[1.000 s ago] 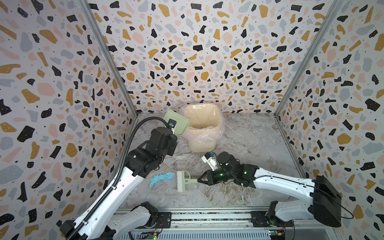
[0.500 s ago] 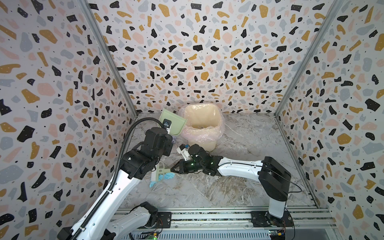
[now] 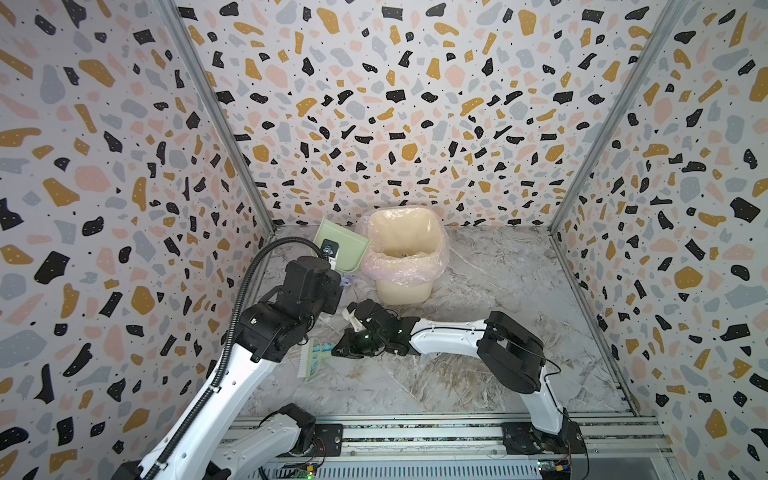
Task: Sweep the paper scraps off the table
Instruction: 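Lower the empty dustpan near the light blue tissue while the right gripper brings the brush, then sweep the crumpled light blue tissue toward the dustpan with the right gripper's brush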
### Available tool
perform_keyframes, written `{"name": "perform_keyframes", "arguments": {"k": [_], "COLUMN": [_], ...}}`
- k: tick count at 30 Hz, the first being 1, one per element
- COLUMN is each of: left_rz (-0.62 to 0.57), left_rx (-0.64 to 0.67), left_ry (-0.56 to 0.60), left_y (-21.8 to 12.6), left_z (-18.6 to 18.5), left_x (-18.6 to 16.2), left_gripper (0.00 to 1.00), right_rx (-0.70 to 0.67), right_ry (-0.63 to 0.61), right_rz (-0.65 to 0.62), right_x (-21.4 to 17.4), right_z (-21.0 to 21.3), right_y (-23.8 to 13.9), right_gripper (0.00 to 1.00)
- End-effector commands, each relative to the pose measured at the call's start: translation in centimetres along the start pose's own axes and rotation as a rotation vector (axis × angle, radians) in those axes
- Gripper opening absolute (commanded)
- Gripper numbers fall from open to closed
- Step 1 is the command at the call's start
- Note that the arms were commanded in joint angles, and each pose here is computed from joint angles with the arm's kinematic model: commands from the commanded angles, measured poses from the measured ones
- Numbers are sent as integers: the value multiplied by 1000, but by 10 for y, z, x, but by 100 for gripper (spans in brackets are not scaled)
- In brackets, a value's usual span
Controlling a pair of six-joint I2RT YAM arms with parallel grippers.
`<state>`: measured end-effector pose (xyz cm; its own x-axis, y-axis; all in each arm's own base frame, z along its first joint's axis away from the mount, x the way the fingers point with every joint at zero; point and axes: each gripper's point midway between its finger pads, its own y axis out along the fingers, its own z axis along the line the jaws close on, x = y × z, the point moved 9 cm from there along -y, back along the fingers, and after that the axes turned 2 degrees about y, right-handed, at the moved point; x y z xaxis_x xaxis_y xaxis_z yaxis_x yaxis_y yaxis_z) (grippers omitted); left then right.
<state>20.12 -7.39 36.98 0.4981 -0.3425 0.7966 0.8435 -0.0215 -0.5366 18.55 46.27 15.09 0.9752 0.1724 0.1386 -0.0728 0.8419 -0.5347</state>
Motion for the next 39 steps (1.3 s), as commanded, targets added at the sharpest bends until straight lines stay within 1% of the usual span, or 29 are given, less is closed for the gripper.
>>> {"name": "perform_keyframes", "arguments": {"k": [1, 7, 11, 14, 16, 18, 21, 24, 29, 32, 35, 39], "left_rz": [-10, -13, -16, -14, -16, -13, -12, -10, -11, -14, -11, -7], "left_rx": [-3, -14, -14, -16, -18, -21, -32, -34, -39, -40, -40, -49], "left_ry": [-3, -9, -12, -15, -19, -23, -26, -26, -31, -35, -34, -32], "left_y": [-4, -3, -5, -4, -5, -3, -3, -4, -5, -7, -9, -9], "left_z": [2, 2, 2, 2, 2, 1, 0, 1, 1, 1, 2, 1], "left_x": [-1, 1, 2, 1, 1, 0, 0, 1, 1, 0, 0, -2], "left_gripper": [0, 0, 0, 0, 0, 0, 0, 0, 0, 0, 0, 0], "right_rx": [-16, -81, -150, -159, -147, -107, -59, -40, -63, -108, -162, -221], "right_ry": [28, 102, 129, 133, 109, 77, 31, 13, 42, 58, 71, 87], "right_rz": [-37, -60, -89, -122, -148, -164, -165, -172, -181, -185, -186, -210], "right_x": [0, -9, -18, -22, -20, -14, -3, 10, 23, 26, 22, 13], "right_z": [6, -29, -47, -47, -36, -20, -2, 3, -15, -29, -42, -59], "right_y": [-36, -96, -139, -162, -171, -174, -170, -159, -133, -128, -133, -155], "right_gripper": [0, 0, 0, 0, 0, 0, 0, 0, 0, 0, 0, 0]}}
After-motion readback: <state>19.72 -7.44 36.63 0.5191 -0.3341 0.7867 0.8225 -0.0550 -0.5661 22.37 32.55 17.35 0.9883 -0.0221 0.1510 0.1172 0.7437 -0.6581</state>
